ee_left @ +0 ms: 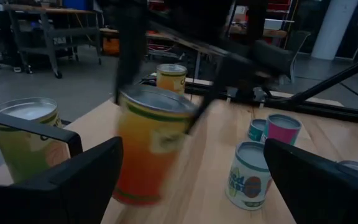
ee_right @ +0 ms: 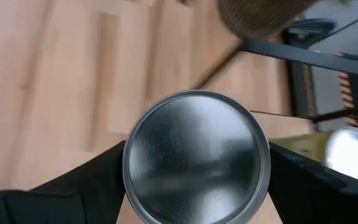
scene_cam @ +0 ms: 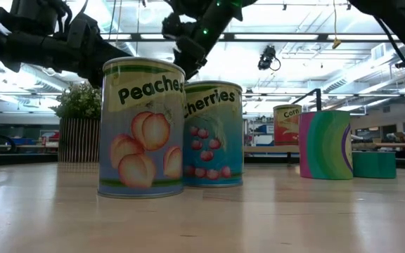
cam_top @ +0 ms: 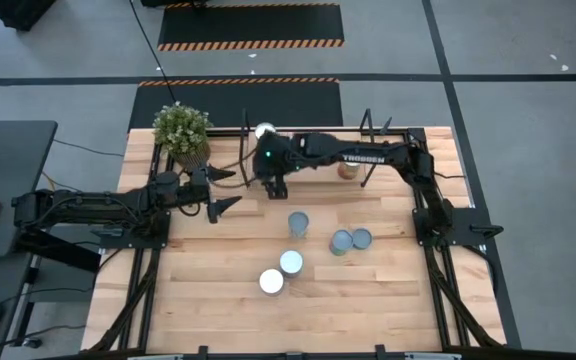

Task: Pick and place cans onto a shelf
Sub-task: Put the canned pineapples on the shelf, then adjust the canned corn on the shelf

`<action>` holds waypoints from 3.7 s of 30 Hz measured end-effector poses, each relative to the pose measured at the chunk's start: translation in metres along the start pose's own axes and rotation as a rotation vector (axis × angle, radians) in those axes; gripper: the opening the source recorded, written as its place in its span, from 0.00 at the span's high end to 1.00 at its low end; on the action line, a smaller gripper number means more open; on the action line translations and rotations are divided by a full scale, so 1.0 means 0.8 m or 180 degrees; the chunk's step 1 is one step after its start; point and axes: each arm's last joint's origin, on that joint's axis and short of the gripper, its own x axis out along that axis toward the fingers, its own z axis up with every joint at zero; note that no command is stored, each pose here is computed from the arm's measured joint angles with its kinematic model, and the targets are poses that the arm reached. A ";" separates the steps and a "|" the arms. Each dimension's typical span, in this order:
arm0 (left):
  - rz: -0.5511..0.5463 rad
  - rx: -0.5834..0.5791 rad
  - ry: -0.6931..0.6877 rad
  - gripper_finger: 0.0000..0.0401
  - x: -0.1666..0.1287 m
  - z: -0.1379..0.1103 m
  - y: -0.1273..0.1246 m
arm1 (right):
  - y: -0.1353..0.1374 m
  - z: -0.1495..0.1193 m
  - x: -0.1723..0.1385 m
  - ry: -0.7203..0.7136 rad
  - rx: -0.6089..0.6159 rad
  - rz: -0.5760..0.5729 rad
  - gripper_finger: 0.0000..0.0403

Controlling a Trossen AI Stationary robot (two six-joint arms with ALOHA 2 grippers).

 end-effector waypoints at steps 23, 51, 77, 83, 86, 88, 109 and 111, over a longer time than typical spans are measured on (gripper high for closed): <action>0.0004 0.0004 -0.0011 0.01 0.000 0.000 0.000 | -0.057 -0.044 0.033 -0.0011 0.0041 -0.0027 0.16; 0.0007 0.0005 0.0034 0.01 0.000 -0.001 0.000 | -0.065 -0.033 0.019 -0.0024 0.0027 -0.0318 0.05; 0.0003 -0.0019 0.0057 0.01 0.000 -0.002 0.000 | -0.050 -0.068 0.034 0.0772 -0.0079 -0.1181 0.07; 0.0011 0.0001 0.0151 0.01 0.000 -0.006 0.000 | -0.039 -0.068 -0.015 0.0879 -0.0095 -0.0760 0.07; 0.0015 0.0005 0.0190 0.01 0.000 -0.007 0.001 | -0.038 -0.083 -0.034 0.1166 0.0083 -0.0507 0.07; 0.0015 0.0005 0.0179 0.01 0.000 -0.007 0.001 | -0.047 -0.096 -0.045 0.1369 0.0295 -0.0440 0.07; 0.0014 0.0099 0.0196 0.01 0.000 -0.007 0.001 | -0.043 -0.128 -0.063 0.2328 0.0172 -0.0404 0.03; 0.0014 0.0100 0.0196 0.01 0.000 -0.007 0.001 | -0.045 -0.129 -0.063 0.2329 0.0196 -0.0381 0.03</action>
